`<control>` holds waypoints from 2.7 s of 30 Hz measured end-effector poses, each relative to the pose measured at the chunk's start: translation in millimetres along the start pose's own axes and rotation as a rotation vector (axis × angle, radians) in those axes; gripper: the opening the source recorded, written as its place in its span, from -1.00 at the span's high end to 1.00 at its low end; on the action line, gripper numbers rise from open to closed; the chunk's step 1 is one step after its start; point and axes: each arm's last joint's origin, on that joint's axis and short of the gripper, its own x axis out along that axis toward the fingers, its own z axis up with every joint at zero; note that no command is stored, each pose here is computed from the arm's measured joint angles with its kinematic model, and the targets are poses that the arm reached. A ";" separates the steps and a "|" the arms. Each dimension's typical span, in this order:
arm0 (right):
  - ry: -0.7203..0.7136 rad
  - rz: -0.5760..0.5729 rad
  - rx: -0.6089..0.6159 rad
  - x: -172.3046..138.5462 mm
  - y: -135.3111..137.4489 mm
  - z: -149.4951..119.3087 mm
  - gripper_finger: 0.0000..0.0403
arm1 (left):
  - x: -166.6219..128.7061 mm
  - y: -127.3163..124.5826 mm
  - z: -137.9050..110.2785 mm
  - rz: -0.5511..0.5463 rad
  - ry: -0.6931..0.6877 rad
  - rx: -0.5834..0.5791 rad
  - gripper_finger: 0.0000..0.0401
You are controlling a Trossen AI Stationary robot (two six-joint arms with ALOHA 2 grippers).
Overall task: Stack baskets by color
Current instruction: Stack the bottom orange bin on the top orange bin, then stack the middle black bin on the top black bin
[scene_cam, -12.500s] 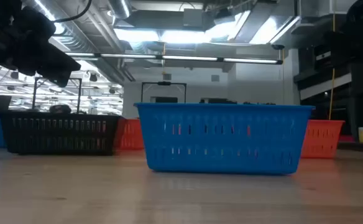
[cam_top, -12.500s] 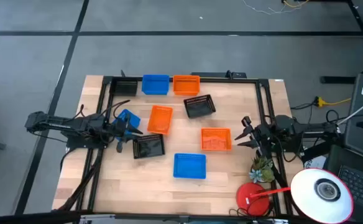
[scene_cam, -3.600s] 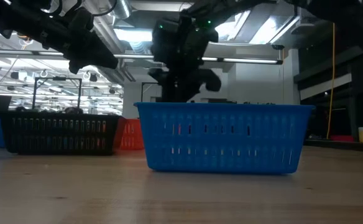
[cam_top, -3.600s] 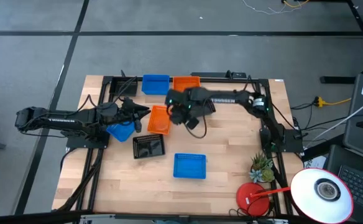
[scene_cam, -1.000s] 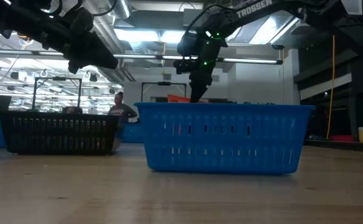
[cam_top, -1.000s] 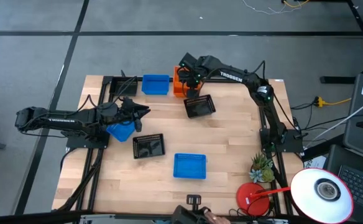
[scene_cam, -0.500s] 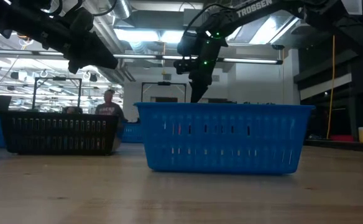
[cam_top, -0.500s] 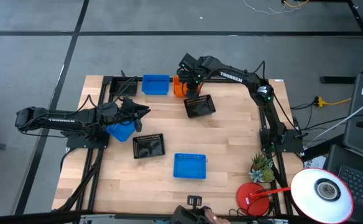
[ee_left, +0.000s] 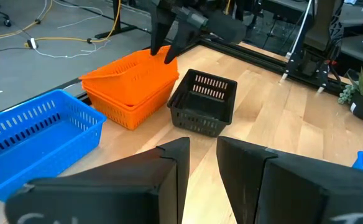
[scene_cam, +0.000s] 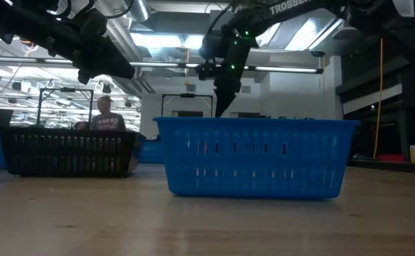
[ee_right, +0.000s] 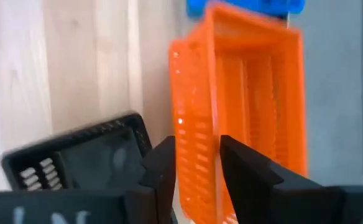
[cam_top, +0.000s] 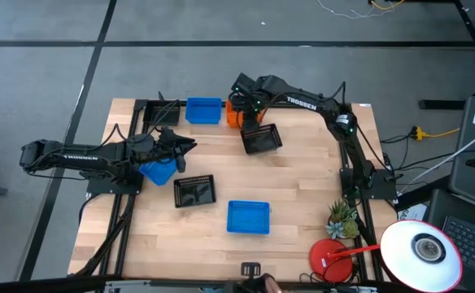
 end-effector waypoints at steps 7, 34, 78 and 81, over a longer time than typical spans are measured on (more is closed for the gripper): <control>0.051 -0.196 -0.048 -15.0 16.9 14.8 0.44 | 0.0 0.0 0.0 0.000 0.000 0.000 0.63; 0.107 -0.683 -0.094 47.3 34.6 10.0 0.57 | 0.0 0.0 0.1 0.000 0.000 0.000 0.63; -0.110 -0.076 -0.081 59.6 23.5 -3.4 0.57 | -0.1 -0.1 0.0 -0.001 0.000 0.000 0.63; -0.071 -0.049 -0.086 55.4 31.6 -2.1 0.57 | 0.0 -0.1 0.0 -0.001 0.000 -0.003 0.63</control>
